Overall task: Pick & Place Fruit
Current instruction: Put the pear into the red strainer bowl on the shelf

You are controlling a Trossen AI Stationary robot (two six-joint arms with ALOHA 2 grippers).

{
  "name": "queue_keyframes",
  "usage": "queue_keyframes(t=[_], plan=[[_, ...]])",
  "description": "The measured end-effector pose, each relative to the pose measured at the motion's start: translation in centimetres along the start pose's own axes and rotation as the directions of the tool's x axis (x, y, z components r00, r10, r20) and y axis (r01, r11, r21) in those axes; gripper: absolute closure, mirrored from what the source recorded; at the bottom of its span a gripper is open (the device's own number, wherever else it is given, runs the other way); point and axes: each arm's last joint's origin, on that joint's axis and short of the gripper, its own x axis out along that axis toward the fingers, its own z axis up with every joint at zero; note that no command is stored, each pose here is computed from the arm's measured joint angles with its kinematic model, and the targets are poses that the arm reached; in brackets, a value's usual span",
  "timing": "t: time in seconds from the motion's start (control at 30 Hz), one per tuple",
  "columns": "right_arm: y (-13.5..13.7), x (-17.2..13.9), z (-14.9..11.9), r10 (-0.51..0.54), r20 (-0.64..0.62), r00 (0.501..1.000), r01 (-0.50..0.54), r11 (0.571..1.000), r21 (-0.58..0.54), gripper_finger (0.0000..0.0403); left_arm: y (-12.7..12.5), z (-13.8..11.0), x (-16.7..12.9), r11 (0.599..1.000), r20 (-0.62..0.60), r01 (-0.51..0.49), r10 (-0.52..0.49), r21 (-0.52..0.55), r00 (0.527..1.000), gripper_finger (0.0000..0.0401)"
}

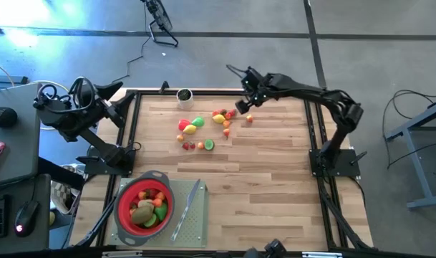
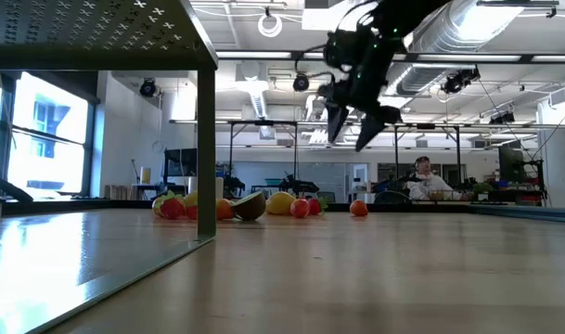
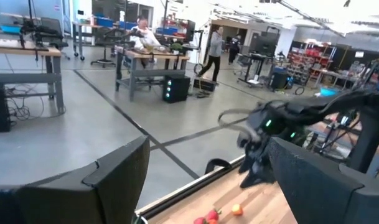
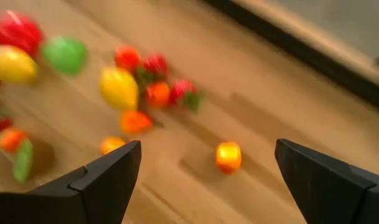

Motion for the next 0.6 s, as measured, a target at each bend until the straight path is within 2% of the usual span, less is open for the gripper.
queue_keyframes(t=[0.2, 0.47, 0.6], plan=[[-0.5, 3.8, -0.7, -0.056, -0.151, 0.987, 0.056, 0.998, -0.004, 0.0041, 0.0, 0.0, 0.0, 0.998, 0.0, 0.0, 0.0, -0.056, 1.0, 0.008], [-0.8, 8.1, -1.6, -0.105, -0.268, 0.958, 0.105, 0.994, -0.013, 0.0041, 0.0, -0.1, 0.0, 0.999, -0.001, 0.0, 0.0, -0.046, 1.0, 0.008], [-1.0, 9.6, -2.0, -0.121, -0.303, 0.945, 0.114, 0.993, -0.038, 0.0041, 0.1, -0.3, 0.0, 1.0, -0.006, -0.002, 0.002, -0.006, 1.0, 0.008]])
